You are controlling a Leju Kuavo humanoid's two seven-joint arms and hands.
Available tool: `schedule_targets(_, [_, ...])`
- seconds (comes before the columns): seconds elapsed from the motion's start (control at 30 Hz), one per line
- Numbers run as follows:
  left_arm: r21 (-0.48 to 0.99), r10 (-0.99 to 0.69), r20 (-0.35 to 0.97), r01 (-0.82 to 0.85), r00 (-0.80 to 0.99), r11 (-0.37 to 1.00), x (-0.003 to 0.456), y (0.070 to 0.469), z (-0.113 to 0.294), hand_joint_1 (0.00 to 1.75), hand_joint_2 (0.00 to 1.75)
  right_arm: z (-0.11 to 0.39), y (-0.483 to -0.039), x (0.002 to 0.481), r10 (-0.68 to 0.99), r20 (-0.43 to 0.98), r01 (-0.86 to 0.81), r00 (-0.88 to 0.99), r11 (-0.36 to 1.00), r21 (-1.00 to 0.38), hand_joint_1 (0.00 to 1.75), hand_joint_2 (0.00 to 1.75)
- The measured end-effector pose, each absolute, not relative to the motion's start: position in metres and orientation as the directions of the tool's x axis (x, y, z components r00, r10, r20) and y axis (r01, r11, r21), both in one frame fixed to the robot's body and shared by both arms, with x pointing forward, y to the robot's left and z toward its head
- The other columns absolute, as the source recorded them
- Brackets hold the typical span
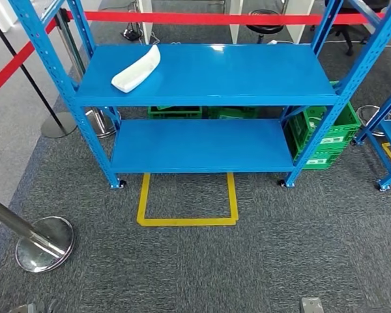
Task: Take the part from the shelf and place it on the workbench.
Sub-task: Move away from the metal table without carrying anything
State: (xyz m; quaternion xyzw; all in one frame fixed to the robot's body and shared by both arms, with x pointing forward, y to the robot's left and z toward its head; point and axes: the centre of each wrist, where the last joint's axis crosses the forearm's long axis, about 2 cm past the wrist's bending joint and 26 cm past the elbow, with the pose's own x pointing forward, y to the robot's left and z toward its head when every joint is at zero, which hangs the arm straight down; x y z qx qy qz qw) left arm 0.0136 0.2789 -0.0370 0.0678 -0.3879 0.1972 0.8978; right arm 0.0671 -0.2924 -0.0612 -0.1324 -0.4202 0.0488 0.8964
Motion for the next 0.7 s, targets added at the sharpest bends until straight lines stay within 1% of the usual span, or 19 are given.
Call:
schedule_targets(0.3, [-0.034,0.299,0.72,-0.398,0.627,0.917,0.0125,0.2781,-0.0382,0.0,0.0,-0.0654,-0.2925,0.0579,0.191,0.723,0.026,0.664,0.96,-0.277,0.0,0.0])
schedule_targets(0.5, [-0.041,0.295,0.735,-0.393,0.611,0.918,0.0216,0.2784,-0.0379,0.0,0.0,-0.0646,-0.2915,0.0659,0.189,0.74,0.031,0.645,0.962,-0.273,0.0,0.0])
schedule_targets(0.7, [-0.036,0.299,0.722,-0.398,0.624,0.917,0.014,0.2784,-0.0395,0.0,0.0,-0.0662,-0.2915,0.0615,0.187,0.732,0.028,0.655,0.962,-0.271,0.0,0.0])
